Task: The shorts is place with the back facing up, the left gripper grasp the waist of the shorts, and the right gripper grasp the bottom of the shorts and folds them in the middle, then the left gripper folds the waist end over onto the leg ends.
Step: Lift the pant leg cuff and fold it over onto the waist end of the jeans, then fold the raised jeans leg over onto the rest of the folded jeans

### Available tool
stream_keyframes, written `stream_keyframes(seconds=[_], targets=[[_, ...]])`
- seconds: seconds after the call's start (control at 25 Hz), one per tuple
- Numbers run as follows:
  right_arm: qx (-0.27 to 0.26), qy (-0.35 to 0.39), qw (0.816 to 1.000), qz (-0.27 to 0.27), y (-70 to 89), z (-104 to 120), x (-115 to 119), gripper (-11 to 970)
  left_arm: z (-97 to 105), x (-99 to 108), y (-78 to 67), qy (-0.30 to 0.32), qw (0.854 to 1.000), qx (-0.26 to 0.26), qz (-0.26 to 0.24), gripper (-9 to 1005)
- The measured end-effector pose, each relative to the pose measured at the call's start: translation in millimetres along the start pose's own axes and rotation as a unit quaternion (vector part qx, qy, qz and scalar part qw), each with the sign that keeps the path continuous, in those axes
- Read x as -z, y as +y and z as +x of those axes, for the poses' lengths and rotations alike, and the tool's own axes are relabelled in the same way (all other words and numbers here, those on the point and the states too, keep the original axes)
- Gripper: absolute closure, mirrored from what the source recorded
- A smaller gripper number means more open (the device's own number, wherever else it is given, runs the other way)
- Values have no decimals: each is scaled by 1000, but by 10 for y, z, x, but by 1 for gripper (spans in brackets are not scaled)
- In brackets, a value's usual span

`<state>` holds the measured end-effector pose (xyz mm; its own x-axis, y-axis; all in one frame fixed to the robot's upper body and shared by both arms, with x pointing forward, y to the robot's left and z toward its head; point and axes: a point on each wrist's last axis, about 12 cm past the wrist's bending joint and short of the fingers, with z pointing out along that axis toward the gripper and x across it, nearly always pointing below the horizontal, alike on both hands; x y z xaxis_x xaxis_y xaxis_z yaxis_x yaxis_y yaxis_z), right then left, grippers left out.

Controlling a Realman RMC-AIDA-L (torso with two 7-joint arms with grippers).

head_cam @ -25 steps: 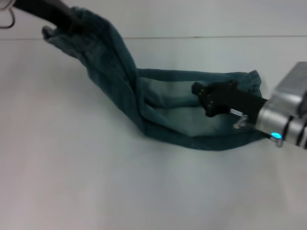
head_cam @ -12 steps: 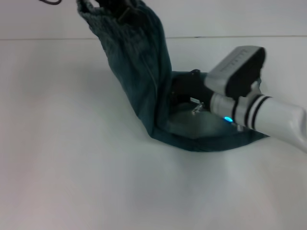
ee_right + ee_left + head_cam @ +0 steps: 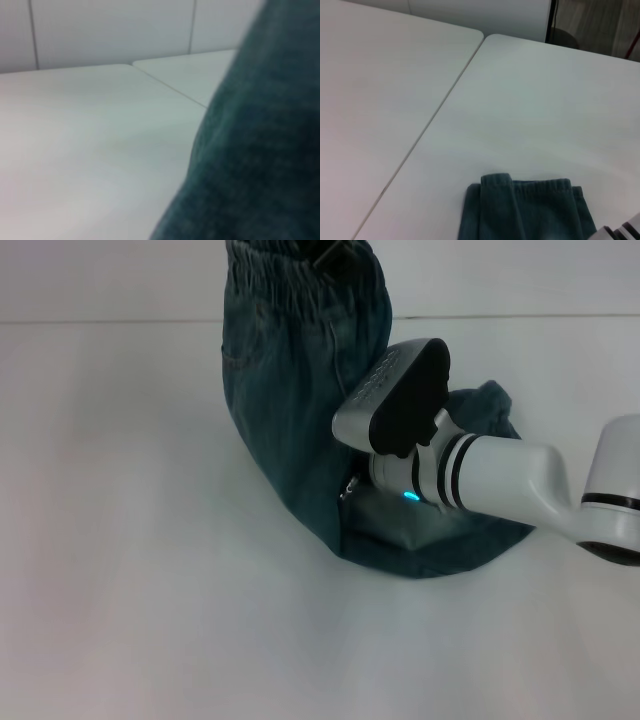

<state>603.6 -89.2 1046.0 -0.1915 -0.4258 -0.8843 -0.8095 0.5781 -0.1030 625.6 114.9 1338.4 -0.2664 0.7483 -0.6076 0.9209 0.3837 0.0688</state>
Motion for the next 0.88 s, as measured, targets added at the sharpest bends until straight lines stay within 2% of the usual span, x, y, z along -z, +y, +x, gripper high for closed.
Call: stream_keyframes(seconds=[0.12,0.28,0.4,0.52,0.6,0.72,0.88], targets=[[-5,-6,1000,2,-28,79,63,959,8,-60,-7,4,1000,-2,1,948],[-40,-26,998,43,-281,378,360,960,41,-150,-15,6,1000,1,7,947],[-86,-50,990,96,-564,715,789,960,51,-315,-58,14,1000,-1,17,940],[-108,-99,982,116,-728,952,1345,960,27,-446,-122,15,1000,-5,24,933],[-102,-135,980,106,-723,1037,1721,960,3,-529,-160,8,1000,-5,25,929],[-87,-162,979,90,-632,1148,2274,960,-52,-716,-225,-5,1000,-7,27,922],[-89,-177,977,78,-493,1227,2759,960,-102,-1031,-308,-19,999,9,31,913]])
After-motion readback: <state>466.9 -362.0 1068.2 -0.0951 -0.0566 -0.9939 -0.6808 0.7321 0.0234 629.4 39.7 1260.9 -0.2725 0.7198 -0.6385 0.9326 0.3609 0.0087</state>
